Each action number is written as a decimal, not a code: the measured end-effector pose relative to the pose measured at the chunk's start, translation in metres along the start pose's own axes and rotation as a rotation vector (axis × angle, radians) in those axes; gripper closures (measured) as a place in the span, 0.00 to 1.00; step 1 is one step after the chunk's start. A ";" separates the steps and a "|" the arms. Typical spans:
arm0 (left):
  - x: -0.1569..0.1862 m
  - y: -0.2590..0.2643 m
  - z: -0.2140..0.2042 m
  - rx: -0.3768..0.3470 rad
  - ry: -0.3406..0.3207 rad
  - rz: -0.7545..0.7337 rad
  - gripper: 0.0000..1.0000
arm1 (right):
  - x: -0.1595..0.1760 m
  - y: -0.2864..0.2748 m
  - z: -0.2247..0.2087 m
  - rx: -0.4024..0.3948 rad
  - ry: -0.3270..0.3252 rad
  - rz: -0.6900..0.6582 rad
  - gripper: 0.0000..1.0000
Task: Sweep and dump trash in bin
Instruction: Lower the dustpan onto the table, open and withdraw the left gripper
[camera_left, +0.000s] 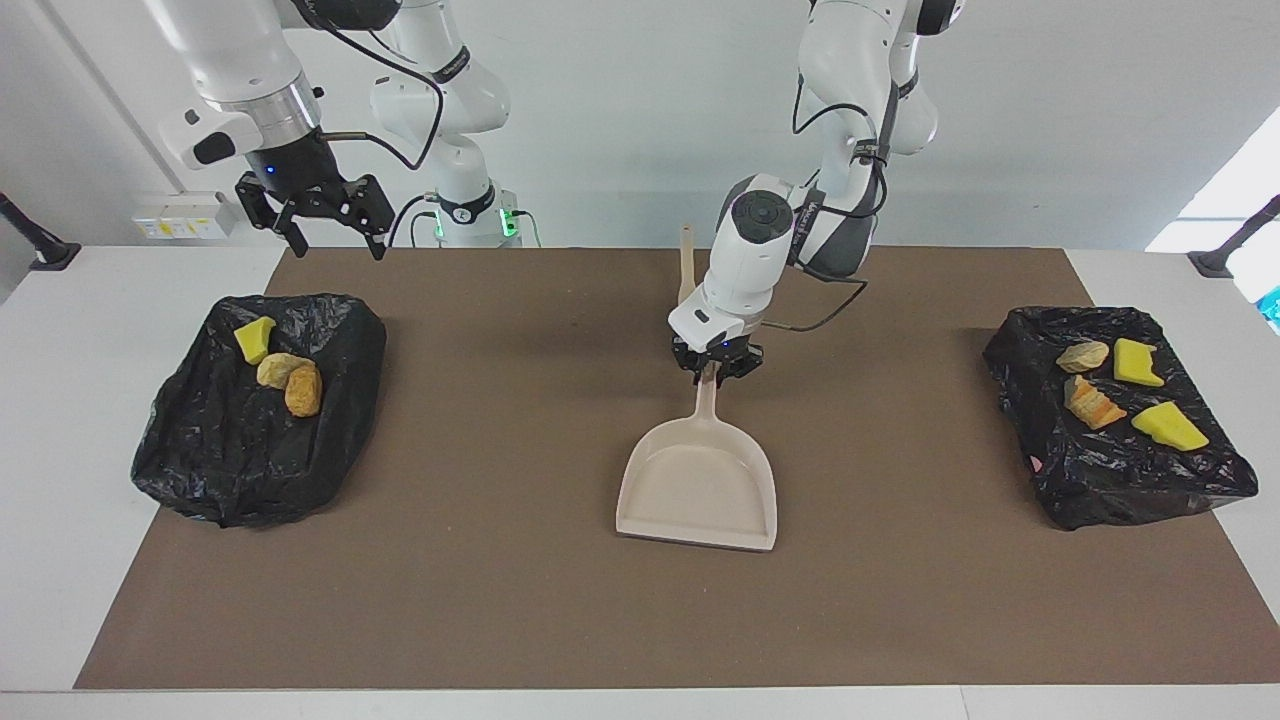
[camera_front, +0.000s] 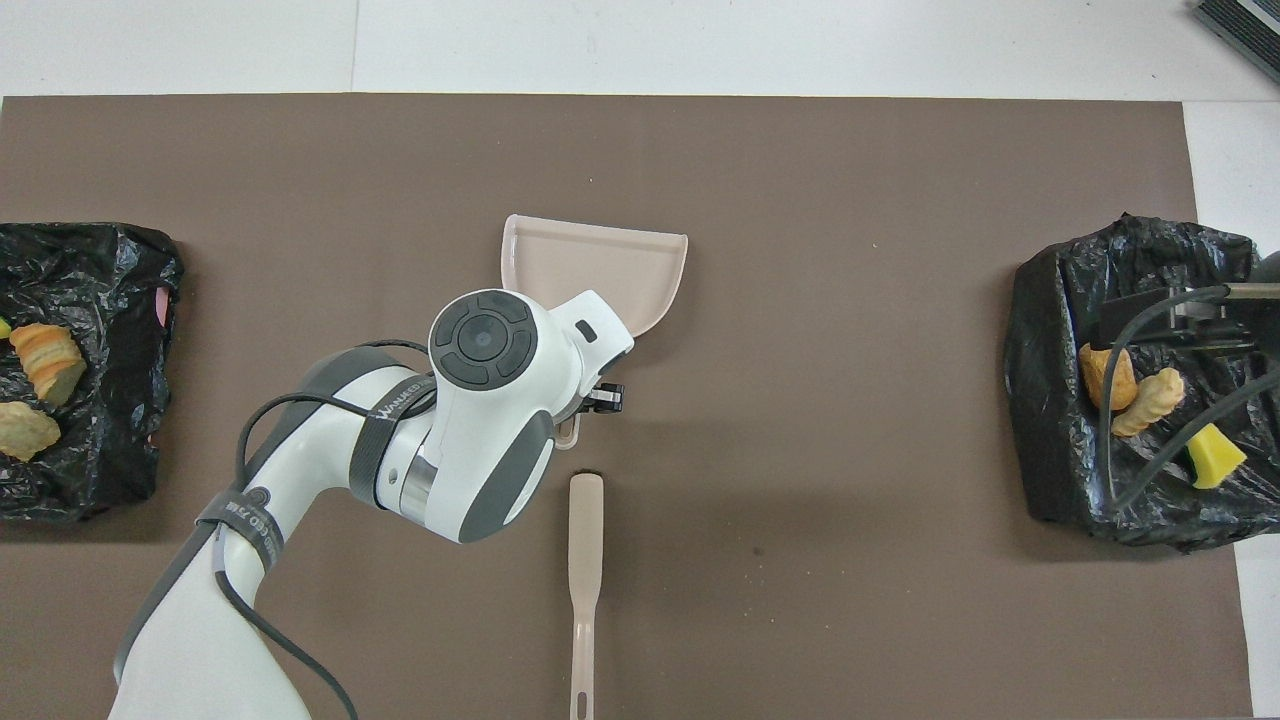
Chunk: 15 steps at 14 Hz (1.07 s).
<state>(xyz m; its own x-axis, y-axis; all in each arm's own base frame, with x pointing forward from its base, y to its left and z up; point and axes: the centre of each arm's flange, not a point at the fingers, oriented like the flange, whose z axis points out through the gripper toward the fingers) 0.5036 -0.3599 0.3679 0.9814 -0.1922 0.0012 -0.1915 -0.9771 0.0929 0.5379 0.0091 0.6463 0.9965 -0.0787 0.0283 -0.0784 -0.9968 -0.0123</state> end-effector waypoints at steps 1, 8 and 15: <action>-0.001 0.000 0.001 0.000 0.000 -0.002 0.68 | 0.000 0.000 0.000 0.000 0.000 0.000 0.00; -0.002 0.002 0.004 -0.001 0.001 -0.022 0.37 | 0.000 0.000 0.000 0.000 0.000 0.000 0.00; 0.013 -0.062 -0.031 0.013 -0.052 -0.099 0.00 | 0.000 0.000 0.000 0.000 0.000 0.000 0.00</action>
<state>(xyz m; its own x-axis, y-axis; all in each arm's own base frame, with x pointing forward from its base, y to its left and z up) 0.5288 -0.2994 0.3926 0.9933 -0.0992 -0.0594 -0.0944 -0.9925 0.0776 0.5379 0.0091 0.6463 0.9965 -0.0787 0.0283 -0.0784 -0.9968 -0.0123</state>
